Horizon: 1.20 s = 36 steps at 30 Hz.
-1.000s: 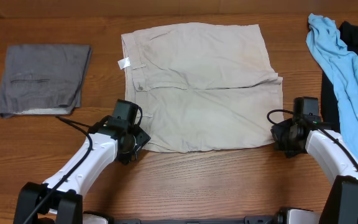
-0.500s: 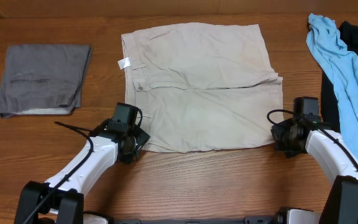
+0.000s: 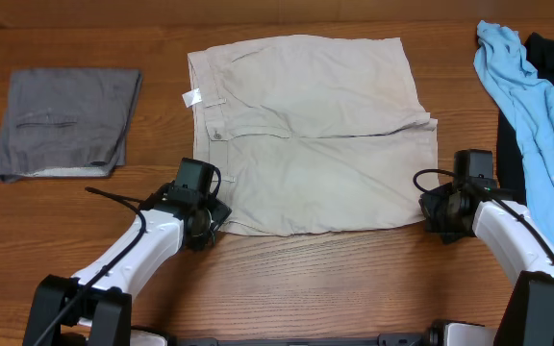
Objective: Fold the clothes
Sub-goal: 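Close both grippers on the beige pants' lower hem corners, then lift the hem with both grippers and fold it up toward the waistband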
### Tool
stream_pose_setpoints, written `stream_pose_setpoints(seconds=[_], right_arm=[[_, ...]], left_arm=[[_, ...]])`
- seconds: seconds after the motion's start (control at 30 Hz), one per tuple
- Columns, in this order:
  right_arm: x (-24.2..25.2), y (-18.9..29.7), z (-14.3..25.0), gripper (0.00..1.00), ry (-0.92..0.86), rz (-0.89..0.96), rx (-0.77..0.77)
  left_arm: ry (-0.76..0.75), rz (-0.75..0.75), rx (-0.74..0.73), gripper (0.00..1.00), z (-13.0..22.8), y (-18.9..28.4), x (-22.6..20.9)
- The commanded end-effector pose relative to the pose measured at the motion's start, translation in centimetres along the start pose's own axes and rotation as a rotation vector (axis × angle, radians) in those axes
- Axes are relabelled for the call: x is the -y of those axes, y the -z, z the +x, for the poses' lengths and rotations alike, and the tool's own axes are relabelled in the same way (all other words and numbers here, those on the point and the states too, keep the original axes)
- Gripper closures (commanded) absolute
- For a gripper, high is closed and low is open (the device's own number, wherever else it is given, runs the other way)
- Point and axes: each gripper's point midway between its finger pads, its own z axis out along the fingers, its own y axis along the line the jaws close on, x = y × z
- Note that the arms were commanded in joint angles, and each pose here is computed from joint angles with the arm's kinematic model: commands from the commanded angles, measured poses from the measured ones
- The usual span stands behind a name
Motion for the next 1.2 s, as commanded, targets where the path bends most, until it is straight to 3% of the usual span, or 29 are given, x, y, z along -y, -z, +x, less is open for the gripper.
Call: stream_pose_setpoints(seconds=[0.0, 0.17, 0.4, 0.6, 0.83, 1.17], right_arm=[[0.4, -0.2, -0.2, 0.96, -0.004, 0.015, 0.014], [0.4, -0.1, -0.2, 0.96, -0.002, 0.015, 0.013], [-0.9, 2.0, -1.1, 0.96, 0.123, 0.015, 0.02], [-1.4, 5.1, -2.6, 0.96, 0.125, 0.063, 0.072], [-1.0, 7.8, -3.0, 0.96, 0.131, 0.107, 0.083], [-2.9, 13.0, -4.2, 0.96, 0.219, 0.05, 0.146]], left_arm=[[0.004, -0.031, 0.006, 0.54, 0.1, -0.5, -0.7], [-0.034, -0.024, -0.004, 0.96, 0.2, -0.4, -0.5], [-0.324, 0.054, -0.094, 0.96, 1.5, 0.9, 1.6], [-0.492, 0.03, -0.107, 0.96, 1.2, 4.3, 2.5], [-0.499, -0.133, -0.068, 0.96, 0.2, 8.2, -0.6], [-0.497, -0.146, -0.083, 0.96, 1.6, 12.2, -3.5]])
